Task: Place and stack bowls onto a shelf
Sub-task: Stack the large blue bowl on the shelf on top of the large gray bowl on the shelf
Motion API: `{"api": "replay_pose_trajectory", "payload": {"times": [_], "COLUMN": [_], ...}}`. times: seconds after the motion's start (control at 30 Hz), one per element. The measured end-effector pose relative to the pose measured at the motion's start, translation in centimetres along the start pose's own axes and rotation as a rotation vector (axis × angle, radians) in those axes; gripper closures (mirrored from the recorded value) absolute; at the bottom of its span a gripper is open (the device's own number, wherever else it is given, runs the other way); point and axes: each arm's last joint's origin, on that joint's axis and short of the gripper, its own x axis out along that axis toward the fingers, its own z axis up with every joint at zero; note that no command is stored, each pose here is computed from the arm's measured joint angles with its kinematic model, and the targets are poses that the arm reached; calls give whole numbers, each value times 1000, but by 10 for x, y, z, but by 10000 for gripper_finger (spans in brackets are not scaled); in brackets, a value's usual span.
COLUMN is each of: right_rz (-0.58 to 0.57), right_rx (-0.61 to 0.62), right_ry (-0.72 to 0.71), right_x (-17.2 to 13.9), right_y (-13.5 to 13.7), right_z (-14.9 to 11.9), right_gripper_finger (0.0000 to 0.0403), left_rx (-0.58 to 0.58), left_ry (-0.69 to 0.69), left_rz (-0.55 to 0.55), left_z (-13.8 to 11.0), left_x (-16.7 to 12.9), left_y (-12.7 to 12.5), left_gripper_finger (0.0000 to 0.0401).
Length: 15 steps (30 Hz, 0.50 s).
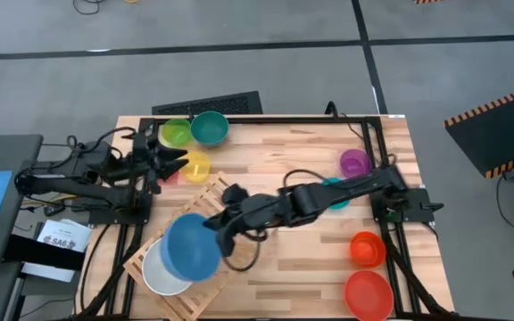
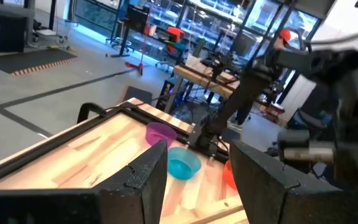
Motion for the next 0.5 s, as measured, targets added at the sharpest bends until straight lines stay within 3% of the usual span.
{"api": "replay_pose_trajectory", "payload": {"times": [0.5], "right_rz": [42], "right_rx": [-1], "right_ry": [68], "right_x": [55], "right_y": [-2], "right_z": [-27], "right_gripper_finger": [348], "left_rx": [-97], "left_ry": [-29], "left_rz": [-11], "left_z": [4], "left_x": [-11], "left_y": [3], "left_gripper_finger": [244]}}
